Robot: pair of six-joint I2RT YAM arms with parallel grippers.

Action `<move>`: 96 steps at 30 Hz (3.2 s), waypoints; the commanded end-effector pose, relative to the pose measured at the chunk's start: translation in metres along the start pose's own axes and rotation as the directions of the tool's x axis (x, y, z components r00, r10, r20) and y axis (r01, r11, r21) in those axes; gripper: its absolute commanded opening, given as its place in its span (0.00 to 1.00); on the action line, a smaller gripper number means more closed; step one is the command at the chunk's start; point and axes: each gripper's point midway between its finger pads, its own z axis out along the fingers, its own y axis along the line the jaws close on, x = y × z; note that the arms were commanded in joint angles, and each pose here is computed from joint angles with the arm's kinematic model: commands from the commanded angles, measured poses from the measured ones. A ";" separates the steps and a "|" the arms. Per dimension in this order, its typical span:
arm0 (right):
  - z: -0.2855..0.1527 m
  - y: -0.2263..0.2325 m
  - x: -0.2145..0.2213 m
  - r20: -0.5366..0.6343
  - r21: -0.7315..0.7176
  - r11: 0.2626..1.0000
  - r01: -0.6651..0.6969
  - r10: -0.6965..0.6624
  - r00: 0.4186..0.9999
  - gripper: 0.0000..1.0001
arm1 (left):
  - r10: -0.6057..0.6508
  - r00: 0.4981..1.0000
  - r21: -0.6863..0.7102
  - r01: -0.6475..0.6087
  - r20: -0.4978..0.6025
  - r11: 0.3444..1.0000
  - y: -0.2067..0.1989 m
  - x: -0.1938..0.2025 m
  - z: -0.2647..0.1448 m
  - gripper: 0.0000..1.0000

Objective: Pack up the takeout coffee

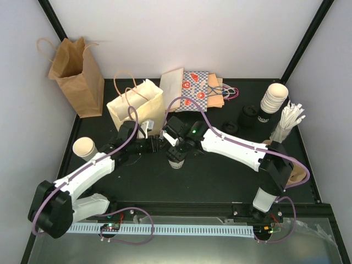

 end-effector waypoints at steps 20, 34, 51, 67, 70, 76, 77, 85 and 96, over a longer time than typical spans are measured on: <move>0.022 0.063 0.081 -0.197 -0.189 0.981 -0.035 -0.003 0.980 0.69 | -0.034 0.999 0.059 0.034 -0.011 0.998 -0.003 0.030 -0.026 0.58; 0.016 0.072 0.092 -0.206 -0.156 0.988 0.019 -0.051 0.977 0.69 | -0.053 0.997 0.075 0.056 -0.047 0.996 -0.002 0.040 -0.026 0.57; 0.012 0.077 0.104 -0.198 -0.138 0.988 0.068 -0.095 0.976 0.69 | -0.089 0.989 0.091 0.100 -0.119 0.991 0.007 0.068 -0.026 0.50; 0.018 0.076 0.101 -0.193 -0.125 0.989 0.073 -0.096 0.976 0.69 | -0.126 0.974 0.062 0.140 -0.188 0.988 0.022 0.091 -0.019 0.40; 0.020 0.074 0.101 -0.198 -0.111 0.992 0.062 -0.084 0.977 0.69 | -0.132 0.968 0.055 0.147 -0.213 0.988 0.023 0.099 -0.018 0.40; 0.022 0.073 0.098 -0.190 -0.095 0.995 0.043 -0.060 0.980 0.69 | -0.146 0.955 0.043 0.162 -0.259 0.986 0.022 0.118 -0.019 0.40; 0.022 0.072 0.098 -0.191 -0.091 0.995 0.041 -0.058 0.980 0.69 | -0.150 0.952 0.042 0.167 -0.268 0.985 0.021 0.122 -0.019 0.40; 0.024 0.068 0.098 -0.192 -0.066 0.998 0.021 -0.034 0.981 0.69 | -0.166 0.946 0.005 0.175 -0.280 0.985 0.021 0.133 -0.029 0.39; 0.026 0.069 0.098 -0.190 -0.065 0.998 0.009 -0.021 0.981 0.68 | -0.194 0.937 0.001 0.203 -0.290 0.979 0.031 0.152 -0.022 0.38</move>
